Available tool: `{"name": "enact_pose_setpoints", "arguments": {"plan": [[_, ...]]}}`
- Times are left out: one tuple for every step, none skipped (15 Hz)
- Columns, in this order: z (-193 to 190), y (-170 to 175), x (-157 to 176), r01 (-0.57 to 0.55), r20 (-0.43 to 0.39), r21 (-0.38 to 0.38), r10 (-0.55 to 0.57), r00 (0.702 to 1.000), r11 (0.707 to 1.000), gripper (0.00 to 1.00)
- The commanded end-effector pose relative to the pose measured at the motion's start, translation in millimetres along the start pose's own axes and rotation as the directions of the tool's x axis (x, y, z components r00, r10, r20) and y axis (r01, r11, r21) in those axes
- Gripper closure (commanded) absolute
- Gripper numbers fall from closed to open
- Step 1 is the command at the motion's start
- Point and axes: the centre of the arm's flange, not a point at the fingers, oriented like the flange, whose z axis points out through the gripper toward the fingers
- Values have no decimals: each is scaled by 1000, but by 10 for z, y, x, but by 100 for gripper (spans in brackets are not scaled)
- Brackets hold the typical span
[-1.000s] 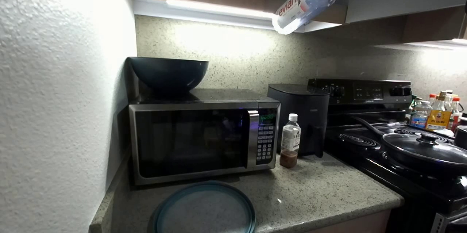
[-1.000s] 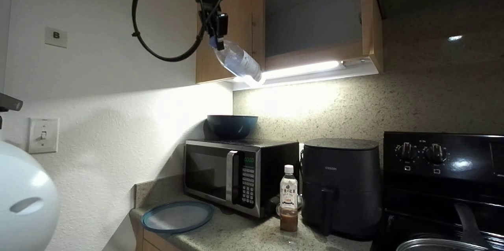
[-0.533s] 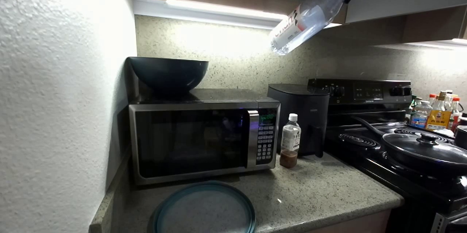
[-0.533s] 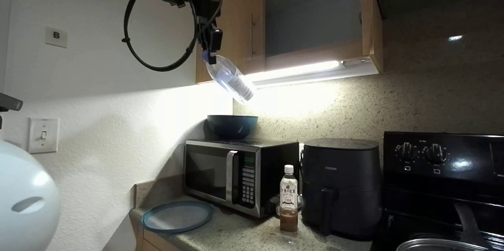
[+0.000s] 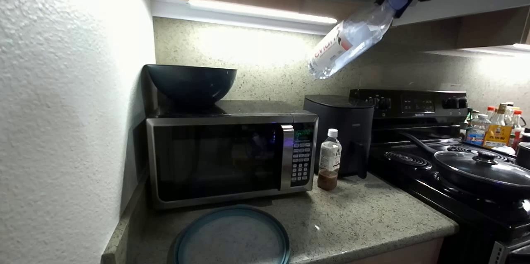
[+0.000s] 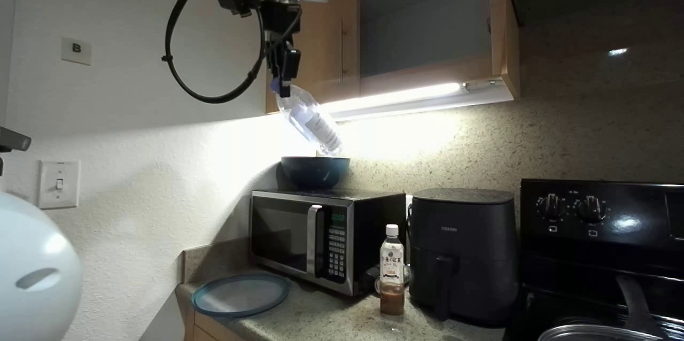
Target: Remove the bottle from the open cabinet, put it on the counter, put it back in the cabinet and then put it back on the counter
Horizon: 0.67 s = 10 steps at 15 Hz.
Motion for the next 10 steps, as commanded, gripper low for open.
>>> {"name": "enact_pose_setpoints", "arguments": {"plan": [[245, 310, -54, -75, 88, -19, 76, 993, 997, 87], [313, 395, -65, -91, 89, -48, 95, 991, 995, 87], [376, 493, -82, -110, 87, -85, 117, 989, 990, 87], [426, 577, -88, -128, 82, -112, 138, 987, 985, 87], [471, 670, -80, -154, 72, -133, 164, 984, 979, 87], [502, 731, -58, -178, 62, -145, 189, 980, 973, 87], [506, 746, -30, -188, 42, -148, 196, 980, 971, 87], [508, 678, 50, -145, 82, -123, 156, 984, 982, 62], [518, 723, 58, -156, 76, -132, 167, 983, 979, 62], [514, 739, 62, -162, 73, -135, 173, 982, 977, 62]]}}
